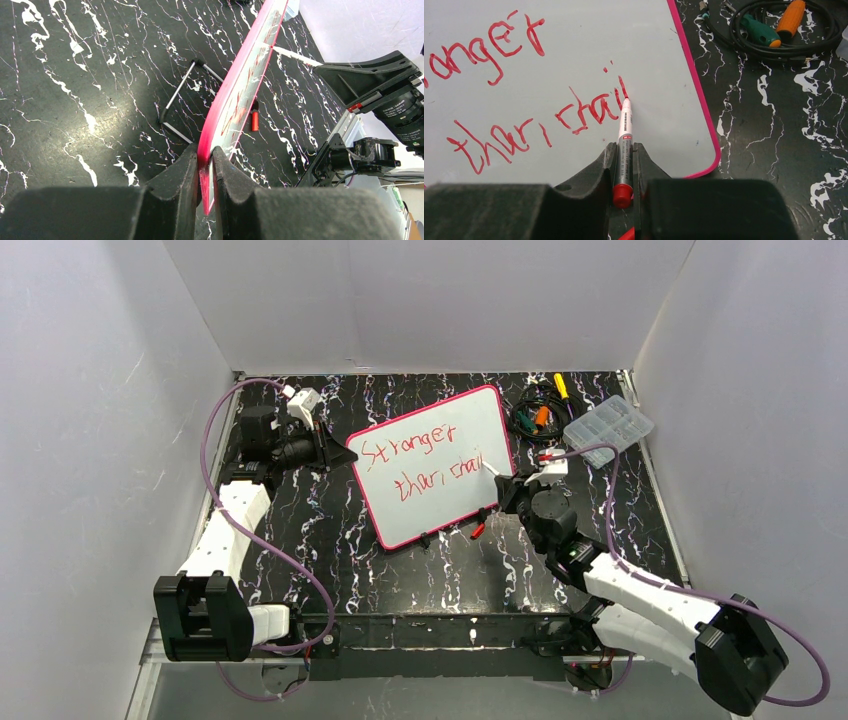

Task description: Write a sentence on the whiteboard

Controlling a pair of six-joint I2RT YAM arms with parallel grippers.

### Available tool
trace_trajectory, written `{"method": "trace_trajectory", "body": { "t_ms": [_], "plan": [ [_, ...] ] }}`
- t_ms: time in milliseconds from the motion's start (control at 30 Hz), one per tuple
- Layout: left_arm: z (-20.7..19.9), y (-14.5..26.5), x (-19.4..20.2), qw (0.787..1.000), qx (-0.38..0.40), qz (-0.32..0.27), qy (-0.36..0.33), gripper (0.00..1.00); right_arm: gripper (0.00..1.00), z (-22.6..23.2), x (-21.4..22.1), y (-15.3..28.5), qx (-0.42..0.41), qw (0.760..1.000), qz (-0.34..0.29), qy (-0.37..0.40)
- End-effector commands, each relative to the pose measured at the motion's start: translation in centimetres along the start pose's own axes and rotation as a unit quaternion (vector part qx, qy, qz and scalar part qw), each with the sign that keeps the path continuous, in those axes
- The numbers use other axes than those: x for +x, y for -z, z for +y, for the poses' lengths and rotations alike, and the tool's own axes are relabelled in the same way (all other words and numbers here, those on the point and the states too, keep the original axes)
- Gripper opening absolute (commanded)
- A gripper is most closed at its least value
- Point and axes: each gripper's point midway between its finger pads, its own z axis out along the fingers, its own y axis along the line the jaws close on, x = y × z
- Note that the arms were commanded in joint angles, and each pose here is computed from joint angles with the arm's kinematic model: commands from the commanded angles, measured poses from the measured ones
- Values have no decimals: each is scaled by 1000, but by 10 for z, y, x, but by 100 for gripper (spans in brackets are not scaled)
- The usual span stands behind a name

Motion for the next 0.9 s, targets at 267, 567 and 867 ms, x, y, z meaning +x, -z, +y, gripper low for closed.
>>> {"method": "trace_trajectory", "body": {
  "t_ms": [267, 567, 867],
  "plan": [
    [-5, 2, 2, 1000, 4, 1, -9, 0, 1, -9, 14, 8, 12, 1000, 20, -14],
    [-5, 3, 2, 1000, 4, 1, -10, 0, 1, -14, 12, 10, 25, 999, 19, -10],
    [-5, 3, 2, 1000, 4, 0, -11, 0, 1, -12, -19, 6, 37, 999, -14, 11]
  ]
}}
